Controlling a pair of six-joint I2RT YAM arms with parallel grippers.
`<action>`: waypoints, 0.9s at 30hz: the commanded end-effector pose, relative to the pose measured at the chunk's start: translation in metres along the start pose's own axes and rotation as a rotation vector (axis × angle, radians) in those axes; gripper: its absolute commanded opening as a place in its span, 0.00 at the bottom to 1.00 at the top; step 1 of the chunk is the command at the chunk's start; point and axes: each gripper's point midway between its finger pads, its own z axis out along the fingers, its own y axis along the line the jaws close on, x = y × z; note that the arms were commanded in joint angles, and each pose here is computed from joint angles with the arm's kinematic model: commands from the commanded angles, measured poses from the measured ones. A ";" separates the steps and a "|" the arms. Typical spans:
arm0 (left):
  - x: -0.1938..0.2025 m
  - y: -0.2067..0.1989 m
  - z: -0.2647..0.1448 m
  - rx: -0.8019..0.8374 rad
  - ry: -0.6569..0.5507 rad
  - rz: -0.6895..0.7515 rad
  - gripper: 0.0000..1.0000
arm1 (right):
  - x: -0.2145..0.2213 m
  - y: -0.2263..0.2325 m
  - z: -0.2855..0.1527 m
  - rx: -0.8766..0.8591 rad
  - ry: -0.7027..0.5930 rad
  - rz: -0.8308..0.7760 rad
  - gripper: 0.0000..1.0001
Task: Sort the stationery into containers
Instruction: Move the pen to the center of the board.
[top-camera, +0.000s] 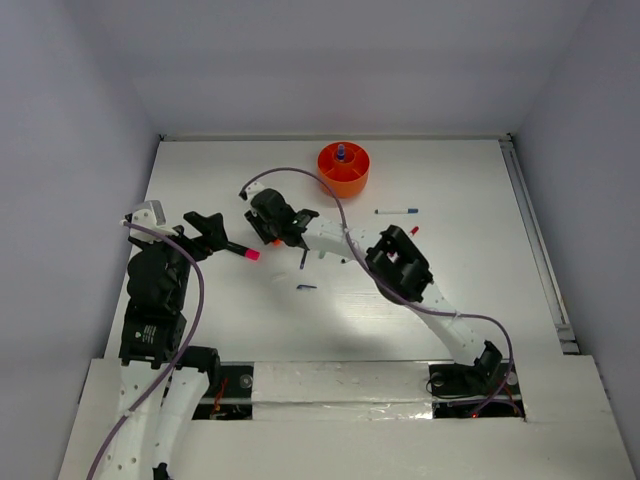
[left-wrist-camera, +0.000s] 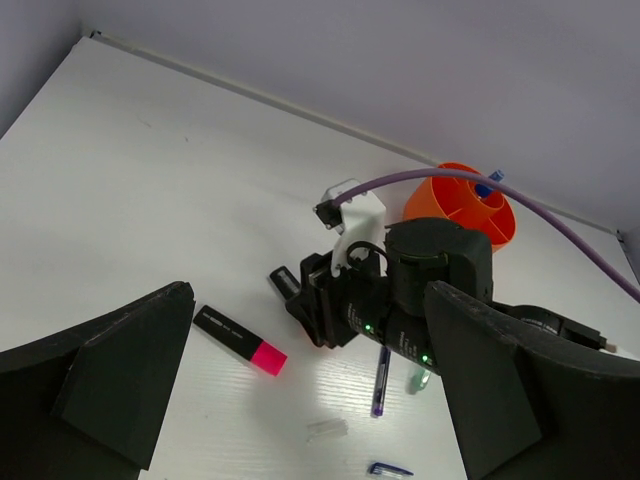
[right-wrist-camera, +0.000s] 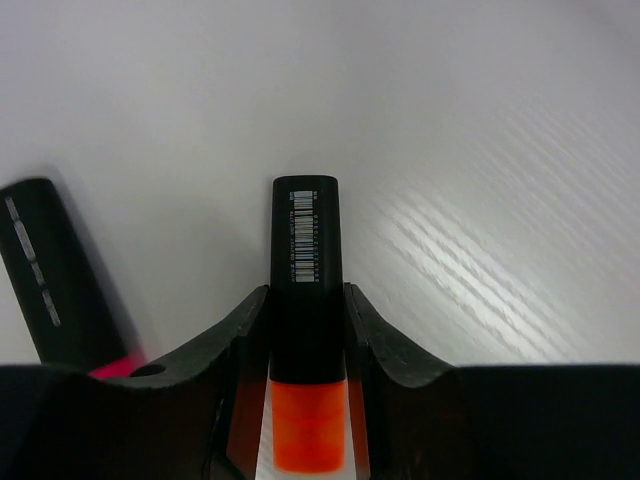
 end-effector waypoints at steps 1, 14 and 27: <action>-0.022 -0.011 -0.004 0.038 -0.062 -0.014 0.99 | -0.001 -0.017 -0.026 0.011 0.031 -0.004 0.33; -0.017 -0.012 0.000 0.047 -0.045 -0.011 0.99 | 0.019 -0.014 -0.031 -0.153 0.204 0.028 0.65; -0.016 -0.014 0.000 0.054 -0.039 -0.008 0.99 | 0.019 0.002 0.003 -0.193 0.189 0.094 0.53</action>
